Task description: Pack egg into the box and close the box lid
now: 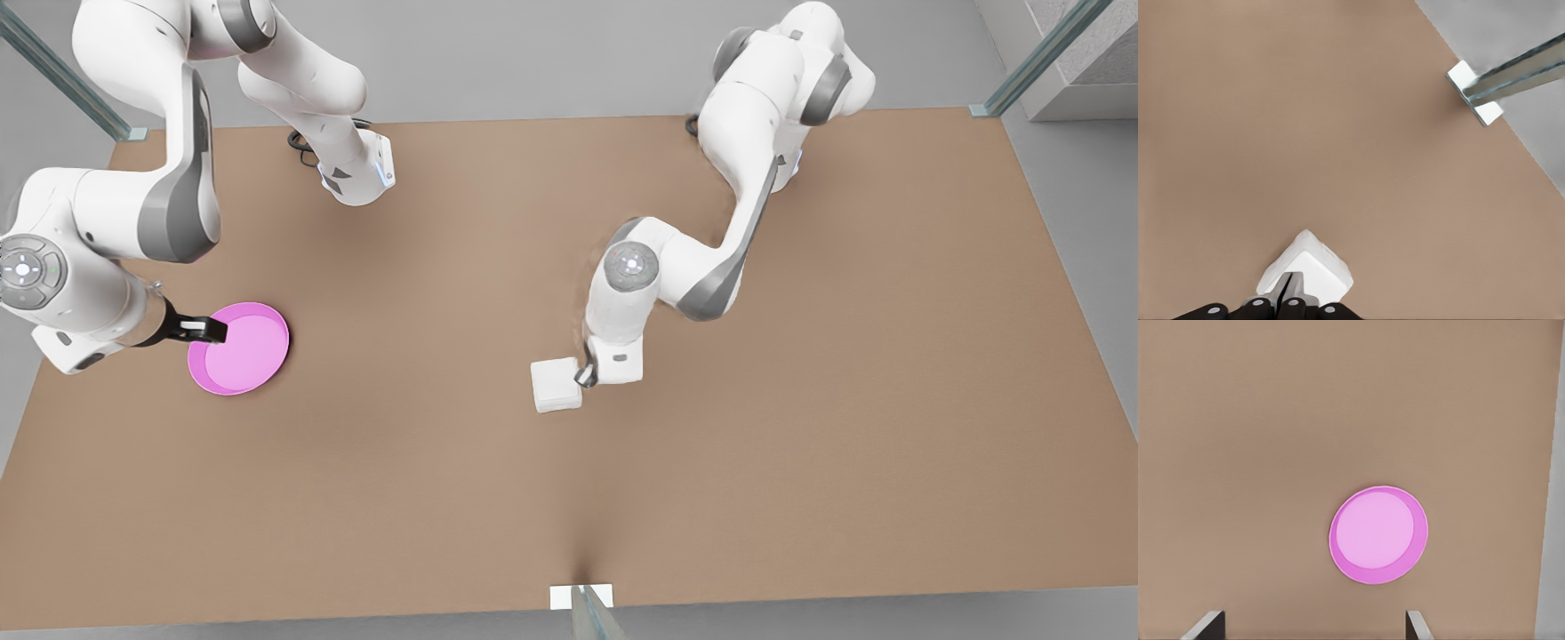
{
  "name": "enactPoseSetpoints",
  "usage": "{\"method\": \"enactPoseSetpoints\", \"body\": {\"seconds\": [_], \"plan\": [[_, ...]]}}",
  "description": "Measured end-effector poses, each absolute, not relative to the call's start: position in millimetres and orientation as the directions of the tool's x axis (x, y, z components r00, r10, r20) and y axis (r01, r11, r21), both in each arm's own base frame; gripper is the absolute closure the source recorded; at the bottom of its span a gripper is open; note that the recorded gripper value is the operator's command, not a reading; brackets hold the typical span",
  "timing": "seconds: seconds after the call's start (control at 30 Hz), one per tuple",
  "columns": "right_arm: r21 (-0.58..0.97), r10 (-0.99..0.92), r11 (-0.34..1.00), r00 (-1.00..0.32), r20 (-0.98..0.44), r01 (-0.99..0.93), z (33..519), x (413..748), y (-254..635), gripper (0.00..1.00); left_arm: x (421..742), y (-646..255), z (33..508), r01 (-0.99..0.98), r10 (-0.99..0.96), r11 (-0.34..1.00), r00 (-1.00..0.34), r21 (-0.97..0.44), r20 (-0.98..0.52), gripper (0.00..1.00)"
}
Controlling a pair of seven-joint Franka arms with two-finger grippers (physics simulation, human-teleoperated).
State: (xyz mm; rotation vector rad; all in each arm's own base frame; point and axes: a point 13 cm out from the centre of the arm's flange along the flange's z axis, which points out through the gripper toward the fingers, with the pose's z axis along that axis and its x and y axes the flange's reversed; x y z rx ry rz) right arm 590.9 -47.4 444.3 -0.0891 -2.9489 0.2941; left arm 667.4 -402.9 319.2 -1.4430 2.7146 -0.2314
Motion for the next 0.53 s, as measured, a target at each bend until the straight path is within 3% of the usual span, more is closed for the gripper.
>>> {"method": "enactPoseSetpoints", "body": {"seconds": [0.03,0.07,0.13,0.2,0.27,0.37,0.53], "plan": [[-0.201,0.075,0.979,-0.982,0.171,0.04,444,590,-47,0.0,715,-283,343,-0.889,-0.894,0.436,-0.445,-0.138,0.047,0.38],[-0.201,0.075,0.979,-0.982,0.173,0.039,444,590,-47,0.0,732,-187,352,-0.922,-0.923,0.375,-0.382,-0.099,0.055,0.0],[-0.201,0.075,0.979,-0.982,0.176,0.038,444,589,-47,0.0,721,-92,369,-0.911,-0.91,0.413,-0.413,-0.012,0.03,0.0],[-0.201,0.074,0.979,-0.981,0.179,0.037,444,589,-46,0.0,675,-57,450,-0.851,-0.851,0.525,-0.525,0.004,0.002,0.0],[-0.199,0.059,0.98,-0.982,0.18,0.022,444,589,-37,0.0,618,-36,503,-0.777,-0.777,0.629,-0.629,0.026,0.01,0.0],[-0.202,-0.02,0.978,-0.985,0.172,-0.056,448,591,9,0.0,565,-36,495,-0.607,-0.614,0.788,-0.787,0.106,0.057,0.0],[-0.129,-0.057,0.989,-0.987,0.147,-0.076,452,593,57,0.0,552,-42,478,-0.342,-0.358,0.929,-0.928,0.138,0.106,0.0]]}}
